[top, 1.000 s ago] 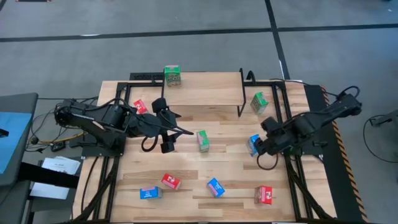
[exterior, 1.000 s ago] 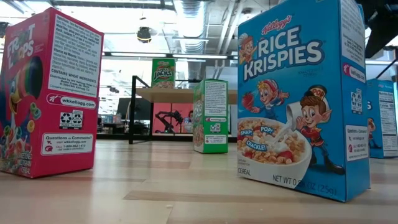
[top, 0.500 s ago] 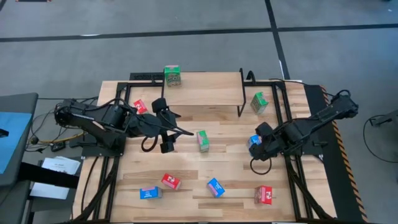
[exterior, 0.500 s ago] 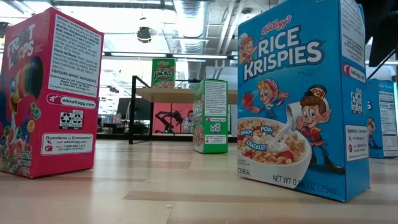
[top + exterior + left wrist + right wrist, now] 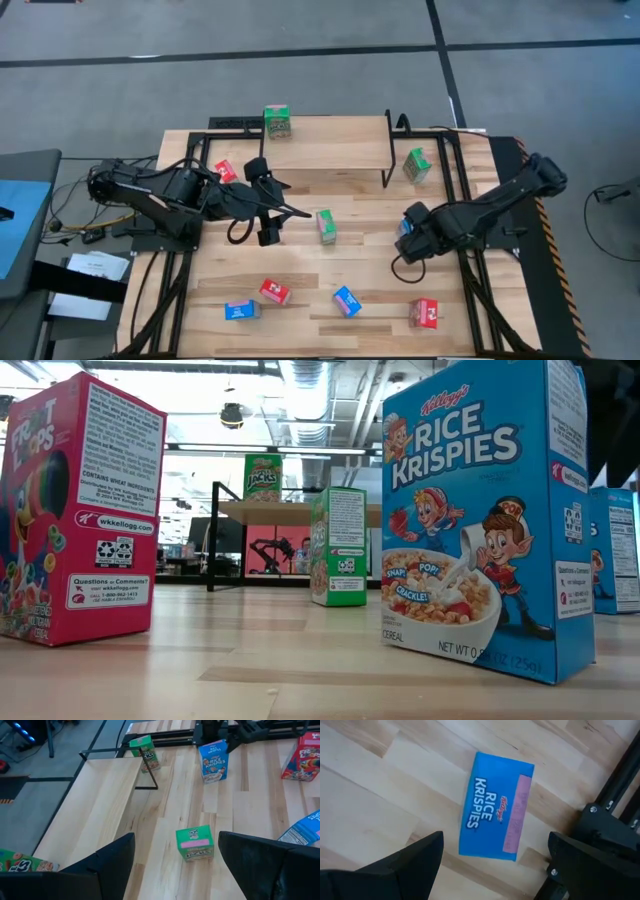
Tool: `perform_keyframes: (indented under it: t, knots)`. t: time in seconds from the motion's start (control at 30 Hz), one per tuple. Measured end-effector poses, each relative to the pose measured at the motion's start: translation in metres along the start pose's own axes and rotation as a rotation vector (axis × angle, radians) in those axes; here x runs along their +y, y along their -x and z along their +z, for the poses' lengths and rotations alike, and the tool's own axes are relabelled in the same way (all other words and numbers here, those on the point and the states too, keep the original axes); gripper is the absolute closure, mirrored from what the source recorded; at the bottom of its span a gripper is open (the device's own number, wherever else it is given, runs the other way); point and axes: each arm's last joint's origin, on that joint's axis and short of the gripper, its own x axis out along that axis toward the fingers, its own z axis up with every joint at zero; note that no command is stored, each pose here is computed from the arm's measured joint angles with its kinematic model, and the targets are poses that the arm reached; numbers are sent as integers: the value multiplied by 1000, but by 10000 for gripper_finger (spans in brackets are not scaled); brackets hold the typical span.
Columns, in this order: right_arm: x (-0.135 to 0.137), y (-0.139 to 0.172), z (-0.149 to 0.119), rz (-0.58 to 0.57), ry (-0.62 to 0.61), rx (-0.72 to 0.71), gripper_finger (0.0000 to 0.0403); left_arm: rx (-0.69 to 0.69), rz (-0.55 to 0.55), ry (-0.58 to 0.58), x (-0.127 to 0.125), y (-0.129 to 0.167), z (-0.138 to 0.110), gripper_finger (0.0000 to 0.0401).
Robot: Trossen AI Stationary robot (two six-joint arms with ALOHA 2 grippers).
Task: Stack cereal on shelf
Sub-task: Put the top right blue cereal box on the shelf
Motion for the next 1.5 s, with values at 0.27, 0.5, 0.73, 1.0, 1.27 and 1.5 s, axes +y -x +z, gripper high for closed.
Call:
perform_keyframes:
  t: [0.27,0.5,0.73,1.0,1.27,1.5]
  knots:
    - [9,-12,5,-53,27,36,21,0,0,0,0,0,0,124]
    - [14,-18,8,-54,48,71,24,6,2,-4,0,0,-1,124]
    - [16,-17,8,-26,58,77,66,15,4,-10,0,0,-2,124]
    - [16,-17,8,-26,61,85,121,15,3,-9,0,0,-2,124]
    - [16,-17,8,-26,73,86,137,15,3,-6,0,0,-2,124]
    - [16,-17,8,-25,76,86,160,15,3,-6,0,0,-2,124]
